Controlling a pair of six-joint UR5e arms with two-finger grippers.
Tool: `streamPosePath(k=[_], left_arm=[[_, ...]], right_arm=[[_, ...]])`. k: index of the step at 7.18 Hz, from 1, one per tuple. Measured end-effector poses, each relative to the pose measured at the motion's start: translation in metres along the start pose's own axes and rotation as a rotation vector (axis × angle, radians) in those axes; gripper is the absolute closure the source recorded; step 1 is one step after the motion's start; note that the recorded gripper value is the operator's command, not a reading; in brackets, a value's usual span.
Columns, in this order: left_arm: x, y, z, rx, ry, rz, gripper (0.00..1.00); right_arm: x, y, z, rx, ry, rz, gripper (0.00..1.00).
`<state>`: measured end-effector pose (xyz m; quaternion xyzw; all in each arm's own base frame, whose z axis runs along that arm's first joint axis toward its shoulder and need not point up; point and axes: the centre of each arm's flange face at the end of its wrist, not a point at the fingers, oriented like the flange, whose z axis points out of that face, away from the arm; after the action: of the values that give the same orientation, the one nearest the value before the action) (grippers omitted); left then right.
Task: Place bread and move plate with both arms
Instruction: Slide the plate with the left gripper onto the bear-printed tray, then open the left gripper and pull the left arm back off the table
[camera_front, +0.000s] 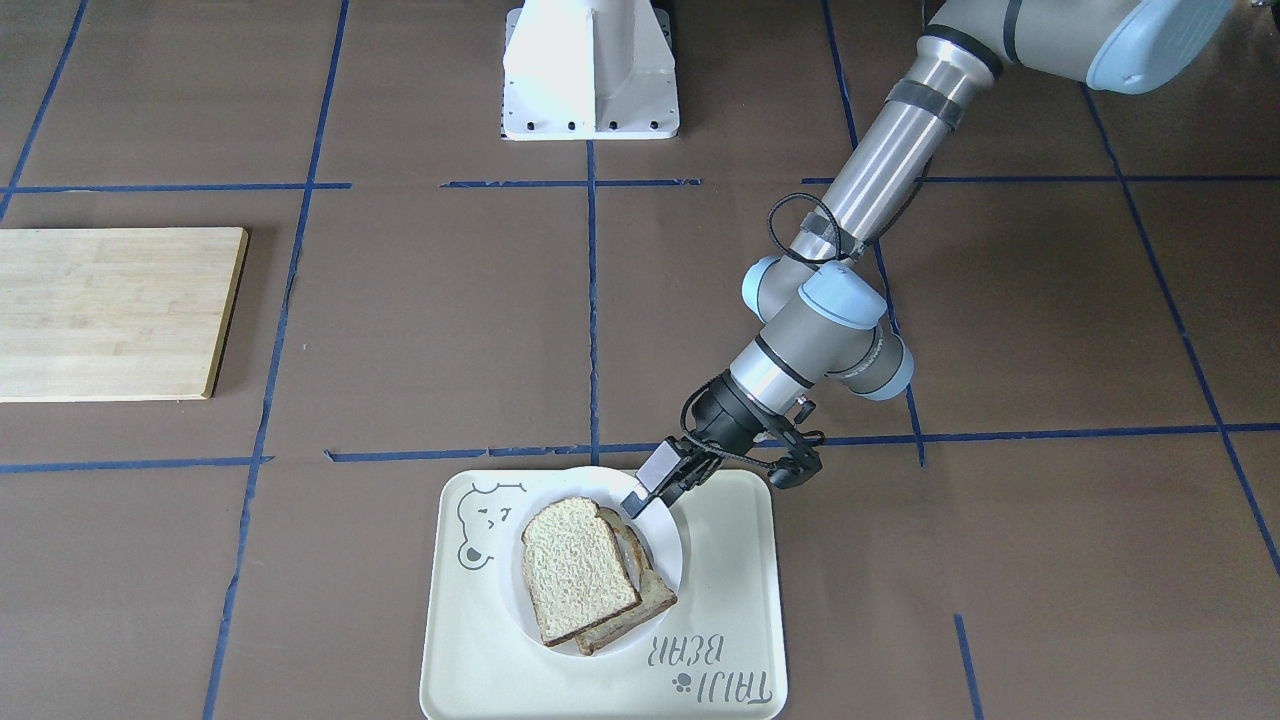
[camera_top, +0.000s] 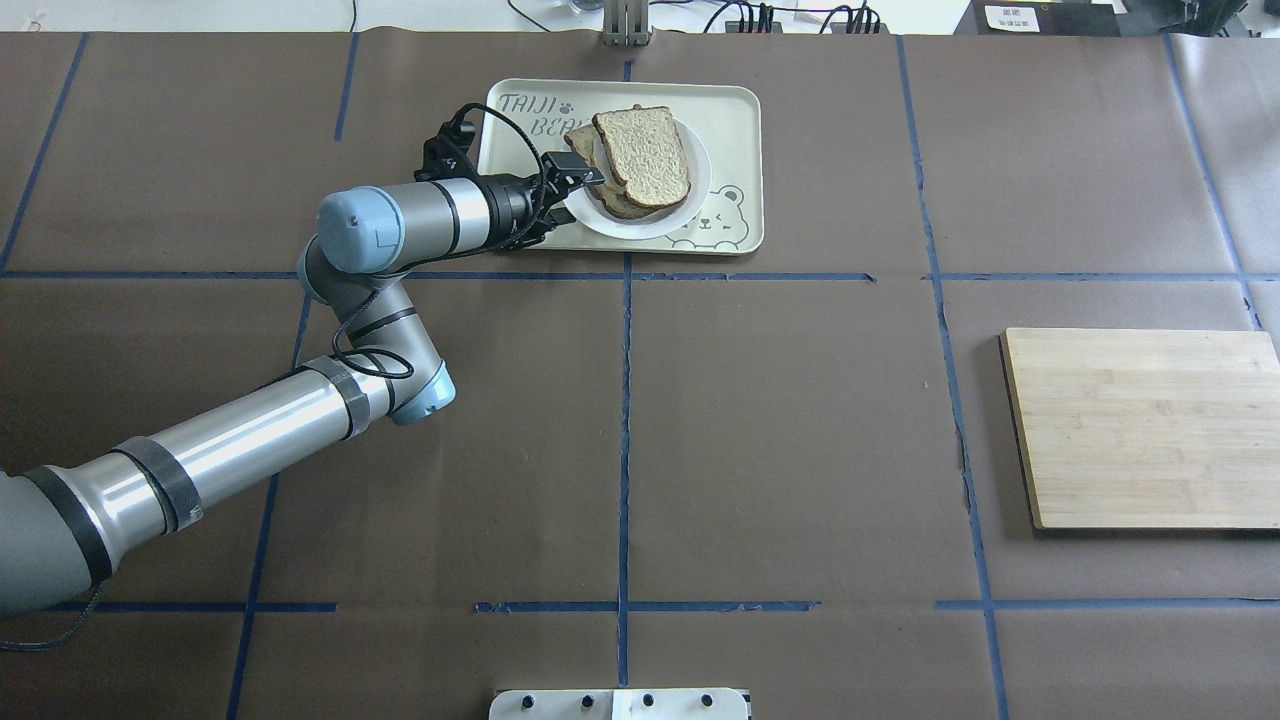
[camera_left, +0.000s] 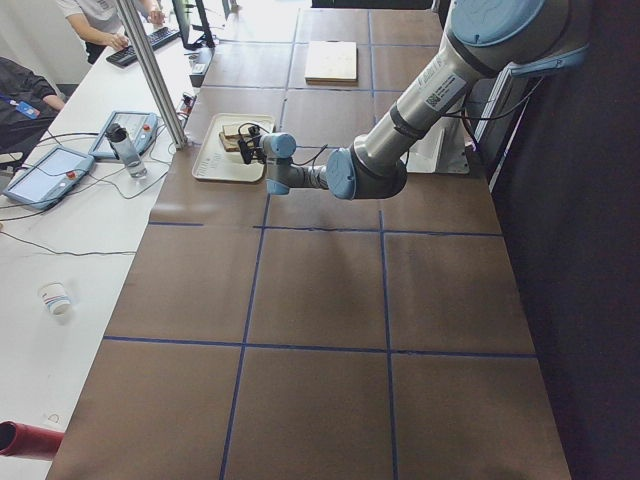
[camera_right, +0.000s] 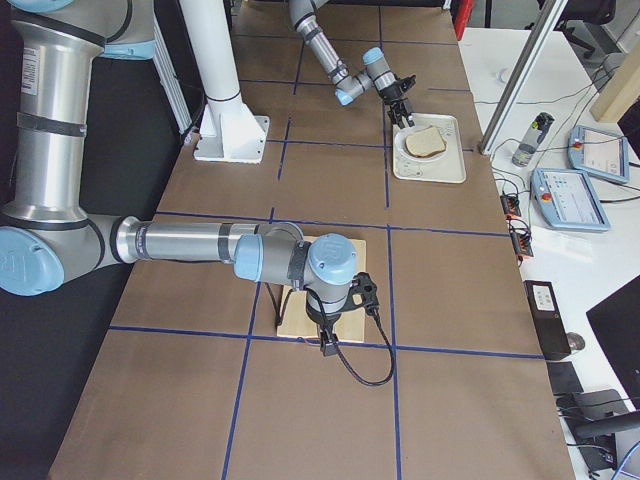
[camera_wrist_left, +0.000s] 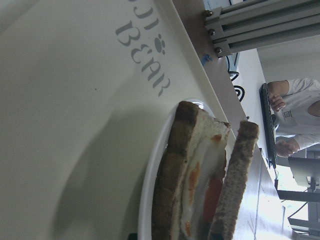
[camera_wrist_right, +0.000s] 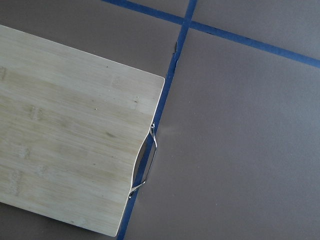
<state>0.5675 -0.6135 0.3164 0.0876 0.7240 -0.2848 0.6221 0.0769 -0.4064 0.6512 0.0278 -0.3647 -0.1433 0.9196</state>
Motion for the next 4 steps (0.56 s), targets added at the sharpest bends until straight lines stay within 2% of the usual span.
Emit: streamPosePath(k=[3,4], left_arm=[[0.018,-0.025,-0.010,-0.071,-0.116,0.053,0.00],[0.031,-0.034,-0.027,-0.103,-0.159,0.056,0.00]], right_arm=[[0.000,0.000,0.000,0.001,0.000,0.000,0.00],[0.000,0.000,0.000,0.001,0.000,0.000,0.00]])
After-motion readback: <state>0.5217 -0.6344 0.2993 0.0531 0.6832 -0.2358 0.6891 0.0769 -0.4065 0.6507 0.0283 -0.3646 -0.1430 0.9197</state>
